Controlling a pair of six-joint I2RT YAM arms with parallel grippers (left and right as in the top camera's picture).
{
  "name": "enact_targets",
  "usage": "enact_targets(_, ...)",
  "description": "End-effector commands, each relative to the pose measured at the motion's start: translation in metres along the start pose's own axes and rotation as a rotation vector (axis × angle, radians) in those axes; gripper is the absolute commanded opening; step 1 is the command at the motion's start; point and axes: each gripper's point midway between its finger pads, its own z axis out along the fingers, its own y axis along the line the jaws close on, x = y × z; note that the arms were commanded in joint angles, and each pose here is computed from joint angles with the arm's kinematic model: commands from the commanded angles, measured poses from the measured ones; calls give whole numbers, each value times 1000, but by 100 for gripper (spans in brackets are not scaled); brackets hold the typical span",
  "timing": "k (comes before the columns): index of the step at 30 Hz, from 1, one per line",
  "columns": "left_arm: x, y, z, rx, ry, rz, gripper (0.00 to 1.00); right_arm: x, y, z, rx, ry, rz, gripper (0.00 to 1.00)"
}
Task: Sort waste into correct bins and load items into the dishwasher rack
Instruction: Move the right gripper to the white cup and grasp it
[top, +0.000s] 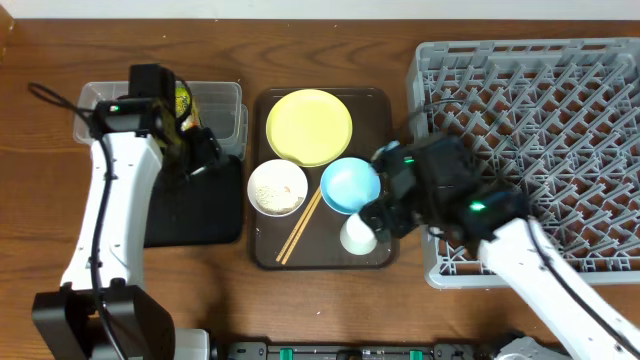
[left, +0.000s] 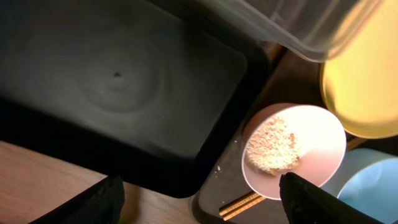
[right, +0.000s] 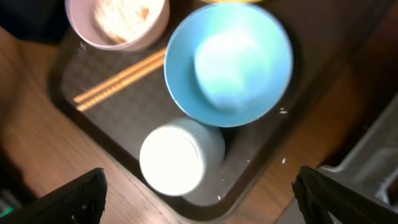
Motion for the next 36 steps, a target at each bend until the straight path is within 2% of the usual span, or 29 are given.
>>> enact_targets(1,0,5,-1,-7,1,-29,82,5,-4,18,112,50,8,95)
enact_targets(8,0,5,-1,-7,1,-29,83,41,9,59,116,232,59,92)
enact_targets(11,0,5,-1,-7,1,-30,83,42,12,66,117,239,85,89)
enact_targets(21,0,5,-1,-7,1,-29,83,40,13,71,116,233,95,68)
enact_targets(26,0,5,-1,-7,1,-29,83,40,14,71,112,234,96,51)
enact_targets(29,0,5,-1,-7,1,-29,83,38,19,71,86,229,116,50)
enact_targets(36,0,5,-1,-7,1,-29,83,8,54,49,-115,163,87,50)
